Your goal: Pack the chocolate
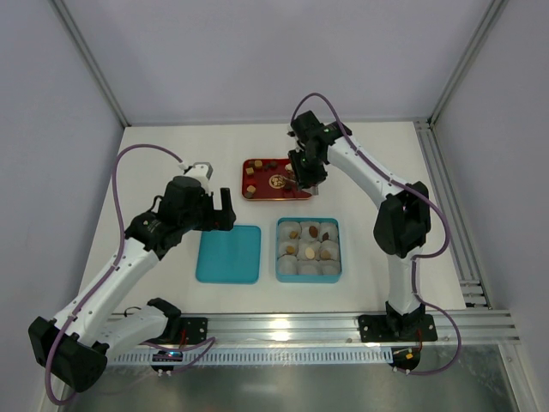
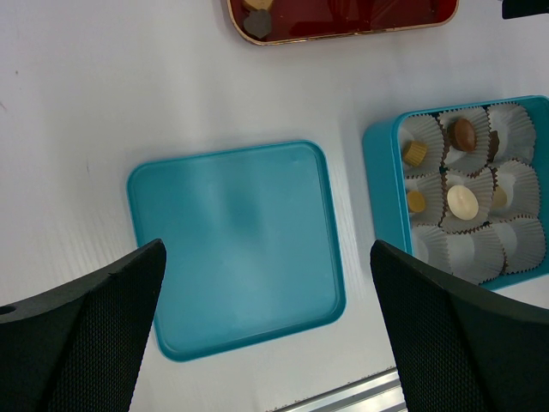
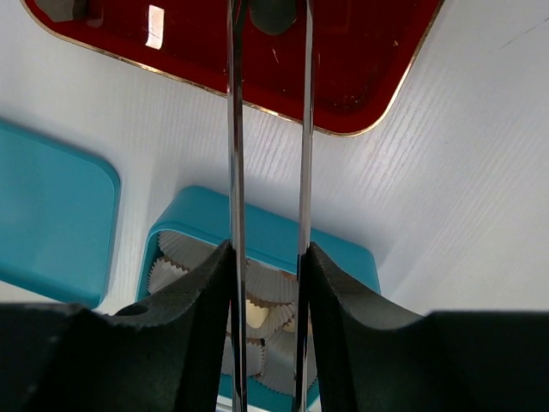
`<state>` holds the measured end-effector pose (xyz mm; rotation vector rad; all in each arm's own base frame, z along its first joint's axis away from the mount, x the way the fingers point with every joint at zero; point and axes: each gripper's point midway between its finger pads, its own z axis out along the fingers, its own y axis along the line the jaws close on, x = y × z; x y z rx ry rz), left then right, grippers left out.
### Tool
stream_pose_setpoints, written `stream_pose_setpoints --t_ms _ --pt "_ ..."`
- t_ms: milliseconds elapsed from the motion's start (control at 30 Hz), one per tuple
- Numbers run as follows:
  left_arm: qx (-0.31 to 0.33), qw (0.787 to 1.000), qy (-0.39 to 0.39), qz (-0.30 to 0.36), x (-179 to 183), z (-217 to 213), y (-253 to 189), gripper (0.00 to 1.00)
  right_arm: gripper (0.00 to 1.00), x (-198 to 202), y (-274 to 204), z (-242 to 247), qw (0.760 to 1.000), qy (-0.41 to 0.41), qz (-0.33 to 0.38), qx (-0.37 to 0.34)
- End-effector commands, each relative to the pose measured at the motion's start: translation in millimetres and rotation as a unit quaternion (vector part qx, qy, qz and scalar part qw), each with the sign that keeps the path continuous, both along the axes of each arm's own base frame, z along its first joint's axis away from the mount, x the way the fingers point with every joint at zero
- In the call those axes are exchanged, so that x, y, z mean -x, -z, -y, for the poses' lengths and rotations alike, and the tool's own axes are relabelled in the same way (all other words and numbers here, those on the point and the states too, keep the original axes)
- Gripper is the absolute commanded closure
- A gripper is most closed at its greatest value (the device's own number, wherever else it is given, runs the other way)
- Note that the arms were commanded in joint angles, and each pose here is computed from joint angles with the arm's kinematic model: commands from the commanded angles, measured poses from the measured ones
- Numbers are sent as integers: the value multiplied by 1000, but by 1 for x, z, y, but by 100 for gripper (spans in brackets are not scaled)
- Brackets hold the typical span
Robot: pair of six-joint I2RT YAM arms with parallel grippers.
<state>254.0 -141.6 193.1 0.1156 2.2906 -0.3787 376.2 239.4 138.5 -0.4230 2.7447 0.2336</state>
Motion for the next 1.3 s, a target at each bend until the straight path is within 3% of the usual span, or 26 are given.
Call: stream_pose_setpoints --t_ms 0,867,1267 --pt "8 1000 2 27 -4 1 -20 0 59 1 -30 4 999 -5 38 -11" --pt "8 1000 2 27 -4 1 -20 0 58 15 -20 6 1000 -12 23 -15" --pt "8 1000 2 27 -4 1 -20 0 67 14 -23 7 999 -14 26 -12"
